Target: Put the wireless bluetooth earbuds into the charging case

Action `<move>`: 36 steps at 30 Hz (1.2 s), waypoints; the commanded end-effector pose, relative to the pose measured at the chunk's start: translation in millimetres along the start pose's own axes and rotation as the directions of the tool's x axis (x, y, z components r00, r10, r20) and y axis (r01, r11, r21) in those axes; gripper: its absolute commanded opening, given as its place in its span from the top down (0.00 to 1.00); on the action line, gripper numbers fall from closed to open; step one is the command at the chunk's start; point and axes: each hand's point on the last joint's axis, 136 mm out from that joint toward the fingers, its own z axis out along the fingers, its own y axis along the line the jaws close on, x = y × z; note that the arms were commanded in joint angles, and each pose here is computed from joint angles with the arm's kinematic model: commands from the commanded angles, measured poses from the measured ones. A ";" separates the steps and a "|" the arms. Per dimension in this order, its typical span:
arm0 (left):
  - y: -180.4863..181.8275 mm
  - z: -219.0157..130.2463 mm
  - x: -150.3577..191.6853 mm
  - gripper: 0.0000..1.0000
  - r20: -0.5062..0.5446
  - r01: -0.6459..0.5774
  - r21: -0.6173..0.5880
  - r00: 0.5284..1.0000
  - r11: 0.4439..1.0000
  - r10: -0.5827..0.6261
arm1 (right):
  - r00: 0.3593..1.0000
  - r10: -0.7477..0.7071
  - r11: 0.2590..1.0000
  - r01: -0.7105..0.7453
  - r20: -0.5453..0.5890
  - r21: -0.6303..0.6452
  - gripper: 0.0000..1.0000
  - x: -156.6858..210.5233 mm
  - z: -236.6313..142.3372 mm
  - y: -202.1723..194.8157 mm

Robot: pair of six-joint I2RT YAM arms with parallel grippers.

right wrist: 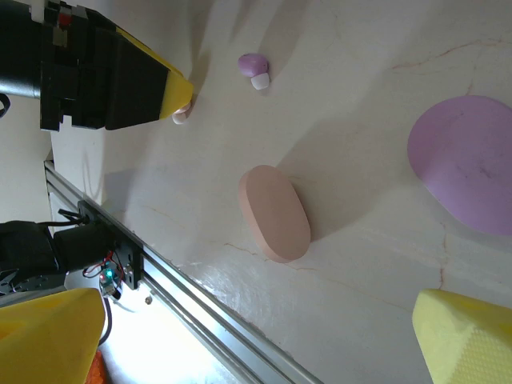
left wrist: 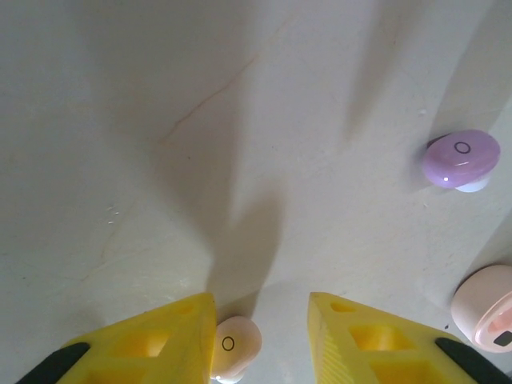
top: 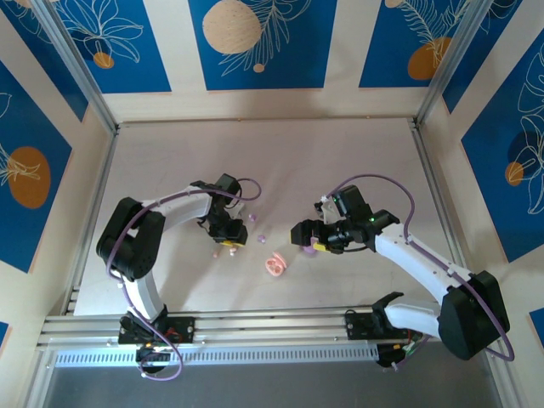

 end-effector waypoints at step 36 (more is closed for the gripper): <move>-10.8 8.0 33.8 0.61 -0.065 0.007 0.060 0.998 0.998 -0.003 | 1.000 0.013 0.999 -0.013 -0.013 -0.032 0.01 6.8 -0.5 1.6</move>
